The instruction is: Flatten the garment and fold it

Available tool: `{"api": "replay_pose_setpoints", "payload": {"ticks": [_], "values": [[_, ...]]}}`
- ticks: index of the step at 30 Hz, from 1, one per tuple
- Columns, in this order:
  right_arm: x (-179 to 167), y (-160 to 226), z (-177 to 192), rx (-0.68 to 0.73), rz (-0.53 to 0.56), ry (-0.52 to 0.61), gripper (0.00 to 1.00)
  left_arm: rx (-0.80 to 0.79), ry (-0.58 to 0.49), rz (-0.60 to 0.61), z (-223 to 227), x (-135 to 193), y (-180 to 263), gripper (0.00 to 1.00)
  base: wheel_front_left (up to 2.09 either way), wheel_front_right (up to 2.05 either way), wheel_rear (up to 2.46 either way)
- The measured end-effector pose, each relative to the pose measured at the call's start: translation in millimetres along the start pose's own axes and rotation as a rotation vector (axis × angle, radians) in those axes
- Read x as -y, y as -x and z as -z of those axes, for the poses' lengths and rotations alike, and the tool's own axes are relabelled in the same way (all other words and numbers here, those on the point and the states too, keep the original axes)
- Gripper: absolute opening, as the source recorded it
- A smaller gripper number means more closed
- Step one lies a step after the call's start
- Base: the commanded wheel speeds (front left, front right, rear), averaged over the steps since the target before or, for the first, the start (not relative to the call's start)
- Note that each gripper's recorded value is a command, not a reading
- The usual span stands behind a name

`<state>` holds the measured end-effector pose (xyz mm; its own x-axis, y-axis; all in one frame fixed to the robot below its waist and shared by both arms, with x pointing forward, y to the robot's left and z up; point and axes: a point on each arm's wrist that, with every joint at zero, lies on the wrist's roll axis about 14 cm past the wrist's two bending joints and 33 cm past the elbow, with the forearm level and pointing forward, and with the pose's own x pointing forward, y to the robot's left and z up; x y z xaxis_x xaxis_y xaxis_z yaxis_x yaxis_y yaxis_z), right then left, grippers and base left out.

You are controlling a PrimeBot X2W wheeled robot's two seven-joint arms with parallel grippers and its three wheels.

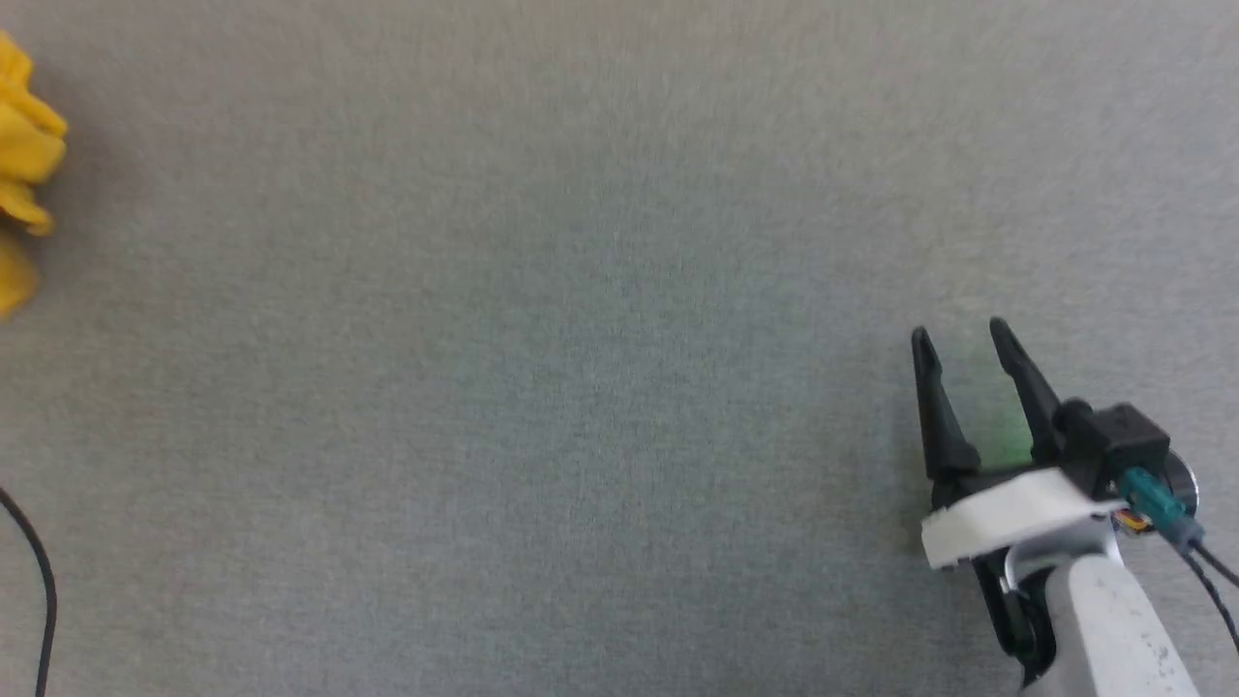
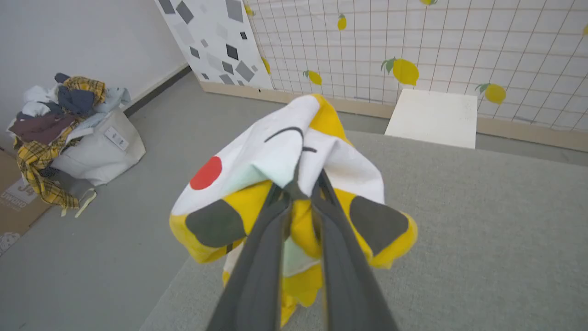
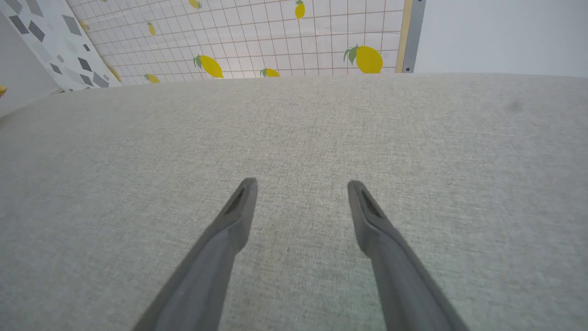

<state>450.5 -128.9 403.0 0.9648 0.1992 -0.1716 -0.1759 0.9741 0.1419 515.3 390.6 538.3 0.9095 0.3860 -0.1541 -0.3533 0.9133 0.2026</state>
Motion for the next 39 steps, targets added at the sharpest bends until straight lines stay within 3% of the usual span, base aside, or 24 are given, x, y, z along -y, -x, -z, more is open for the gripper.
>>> {"api": "replay_pose_setpoints", "payload": {"ticks": [5,8,13,17,21,25,29,34,35,36,39], "values": [[1,20,-32,0.075,0.015,0.015,1.00,0.374,-0.043,0.089,-112,18,30,0.00,0.00,0.00,0.00],[0,32,-54,0.129,0.019,0.026,1.00,0.552,-0.013,0.181,-166,49,60,0.00,0.00,0.00,0.00],[1,51,-80,0.191,0.031,0.036,1.00,0.711,0.072,0.376,-214,121,112,0.00,0.00,0.00,0.00],[7,65,-95,0.227,0.055,0.045,1.00,0.719,0.157,0.578,-223,193,148,0.00,0.00,0.00,0.00],[20,80,-102,0.245,0.097,0.048,1.00,0.584,0.181,0.805,-189,270,178,0.00,0.00,0.00,0.00],[33,94,-101,0.241,0.144,0.043,1.00,0.260,0.128,0.989,-101,336,200,0.00,0.00,0.00,0.00],[43,103,-99,0.239,0.178,0.043,1.00,-0.136,-0.020,1.097,10,366,226,0.00,0.00,0.00,0.00],[47,108,-95,0.225,0.193,0.042,1.00,-0.515,-0.188,1.151,104,359,260,0.00,0.00,0.00,0.00],[46,107,-94,0.220,0.188,0.041,1.00,-0.549,-0.193,1.154,110,357,263,0.43,0.00,0.00,0.00],[44,106,-94,0.219,0.184,0.042,1.00,-0.562,-0.186,1.157,111,356,265,1.00,0.00,0.00,0.00],[39,104,-93,0.214,0.166,0.040,1.00,-0.538,-0.110,1.157,102,357,265,1.00,0.00,0.00,0.00]]}}
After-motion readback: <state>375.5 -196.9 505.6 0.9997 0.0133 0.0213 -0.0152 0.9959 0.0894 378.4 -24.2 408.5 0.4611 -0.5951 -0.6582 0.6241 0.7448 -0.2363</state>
